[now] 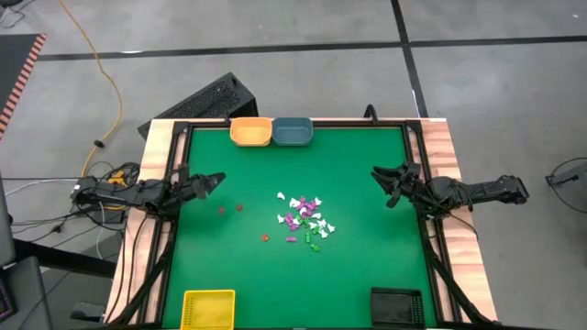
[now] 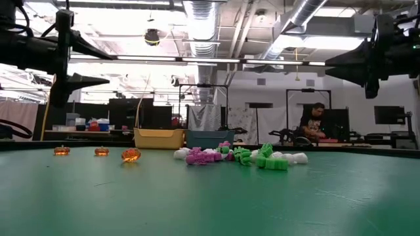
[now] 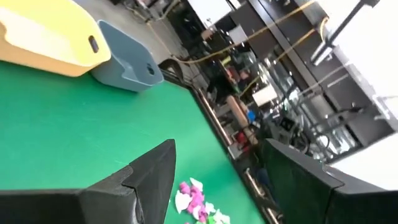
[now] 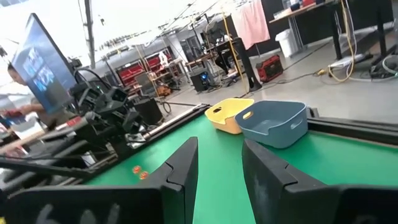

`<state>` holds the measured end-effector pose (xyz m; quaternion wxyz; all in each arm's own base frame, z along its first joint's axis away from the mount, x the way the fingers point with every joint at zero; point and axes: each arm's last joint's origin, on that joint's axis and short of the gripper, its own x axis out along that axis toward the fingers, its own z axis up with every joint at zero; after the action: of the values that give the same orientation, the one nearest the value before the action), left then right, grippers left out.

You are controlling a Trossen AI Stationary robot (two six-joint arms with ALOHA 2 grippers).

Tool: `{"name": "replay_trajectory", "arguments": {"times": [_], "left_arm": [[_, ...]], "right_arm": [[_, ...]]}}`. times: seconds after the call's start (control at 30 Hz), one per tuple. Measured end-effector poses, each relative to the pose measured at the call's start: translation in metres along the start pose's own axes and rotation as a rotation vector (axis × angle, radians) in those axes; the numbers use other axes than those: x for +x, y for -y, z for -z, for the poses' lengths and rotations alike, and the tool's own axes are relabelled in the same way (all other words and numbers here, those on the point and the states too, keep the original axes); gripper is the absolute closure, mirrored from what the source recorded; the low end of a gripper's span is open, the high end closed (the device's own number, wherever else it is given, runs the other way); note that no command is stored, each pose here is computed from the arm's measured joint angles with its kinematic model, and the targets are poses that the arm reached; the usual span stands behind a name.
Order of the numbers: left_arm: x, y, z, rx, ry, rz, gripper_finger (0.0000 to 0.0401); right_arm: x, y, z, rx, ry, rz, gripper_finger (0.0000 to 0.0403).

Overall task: Sort Halloween decoration
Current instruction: Put the orange pumpkin into the gray bin

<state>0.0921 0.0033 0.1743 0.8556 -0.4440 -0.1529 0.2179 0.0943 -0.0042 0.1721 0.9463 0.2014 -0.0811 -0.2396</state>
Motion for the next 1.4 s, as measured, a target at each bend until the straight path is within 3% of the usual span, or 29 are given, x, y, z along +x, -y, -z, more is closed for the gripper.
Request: {"name": "replay_trajectory", "arguments": {"times": [0.17,0.4,0.53,0.7,0.8,0.9,1.0,1.13,1.4], "left_arm": [[0.0,0.003,-0.004,-0.114,0.069,0.003,0.017],[-0.005,0.035,-0.027,-0.094,0.018,0.217,0.017],[-0.002,0.062,-0.045,0.037,0.003,0.212,0.017],[0.014,0.1,-0.056,0.253,-0.126,0.078,0.017],[0.023,0.124,-0.063,0.347,-0.222,0.033,0.017],[0.028,0.147,-0.075,0.416,-0.233,0.035,0.017],[0.027,0.165,-0.091,0.468,-0.191,0.071,0.017],[0.019,0.167,-0.103,0.494,-0.149,0.029,0.017],[0.01,0.149,-0.1,0.445,-0.218,-0.114,0.017]], "right_arm": [[0.0,0.0,0.0,0.028,0.0,0.0,0.0276],[0.0,0.0,0.0,0.026,-0.001,0.002,0.0276],[0.0,0.0,0.0,0.021,-0.001,0.003,0.0276],[0.0,-0.001,-0.004,0.044,0.03,-0.008,0.0276],[-0.001,-0.006,-0.018,0.072,0.08,-0.029,0.0276],[-0.004,-0.016,-0.045,0.076,0.172,-0.091,0.0276],[-0.006,-0.029,-0.078,0.012,0.252,-0.123,0.0276],[0.001,-0.053,-0.124,-0.119,0.266,-0.107,0.0276],[0.068,-0.121,-0.162,-0.462,0.051,-0.04,0.0276]]}}
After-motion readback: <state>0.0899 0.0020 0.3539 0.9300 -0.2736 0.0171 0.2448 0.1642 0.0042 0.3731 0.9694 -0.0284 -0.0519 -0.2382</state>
